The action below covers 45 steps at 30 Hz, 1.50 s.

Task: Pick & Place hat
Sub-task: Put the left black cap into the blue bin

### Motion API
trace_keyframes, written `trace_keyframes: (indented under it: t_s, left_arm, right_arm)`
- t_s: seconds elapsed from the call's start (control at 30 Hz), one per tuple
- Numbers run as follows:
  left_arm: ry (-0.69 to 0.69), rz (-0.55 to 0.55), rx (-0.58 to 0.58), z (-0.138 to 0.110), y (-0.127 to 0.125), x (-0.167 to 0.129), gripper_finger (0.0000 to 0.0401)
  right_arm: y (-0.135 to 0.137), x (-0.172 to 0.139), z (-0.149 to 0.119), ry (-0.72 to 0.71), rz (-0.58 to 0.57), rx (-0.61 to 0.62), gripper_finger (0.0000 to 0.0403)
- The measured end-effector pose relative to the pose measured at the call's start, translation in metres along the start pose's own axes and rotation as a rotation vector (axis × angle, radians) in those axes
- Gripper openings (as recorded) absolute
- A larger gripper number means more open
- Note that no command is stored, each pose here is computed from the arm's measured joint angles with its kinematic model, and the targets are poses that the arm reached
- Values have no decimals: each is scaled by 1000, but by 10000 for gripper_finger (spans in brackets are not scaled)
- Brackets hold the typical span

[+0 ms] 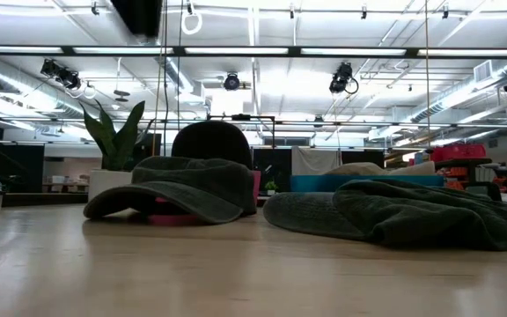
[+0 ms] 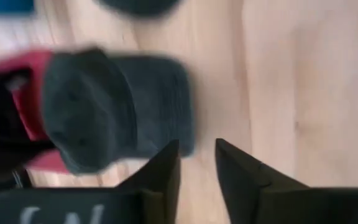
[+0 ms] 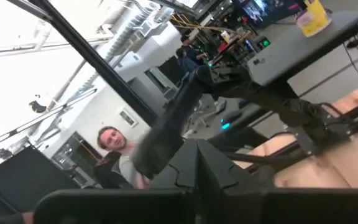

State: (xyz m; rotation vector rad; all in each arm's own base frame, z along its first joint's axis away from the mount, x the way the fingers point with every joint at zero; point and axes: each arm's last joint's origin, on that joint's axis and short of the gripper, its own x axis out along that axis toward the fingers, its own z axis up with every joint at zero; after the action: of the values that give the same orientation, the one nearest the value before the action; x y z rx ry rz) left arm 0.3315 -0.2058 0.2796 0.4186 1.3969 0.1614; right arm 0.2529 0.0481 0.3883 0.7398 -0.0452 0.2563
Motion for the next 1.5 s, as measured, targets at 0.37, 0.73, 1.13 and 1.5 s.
trace_keyframes:
  t_s: [0.37, 0.73, 1.13, 1.5]
  left_arm:
    - [209, 28, -49, -37, -34, 83, 268]
    - [4, 139, -68, -39, -52, 94, 335]
    - [-26, 140, -182, -52, -66, 107, 337]
    - [-97, 167, -188, -60, -82, 99, 337]
  right_arm:
    - [-3, 1, -3, 14, -39, 42, 6]
    - [-5, 1, -5, 32, -56, 53, 6]
    - [-7, 1, -7, 57, -80, 42, 6]
    - [-8, 1, -8, 65, -84, 3, 6]
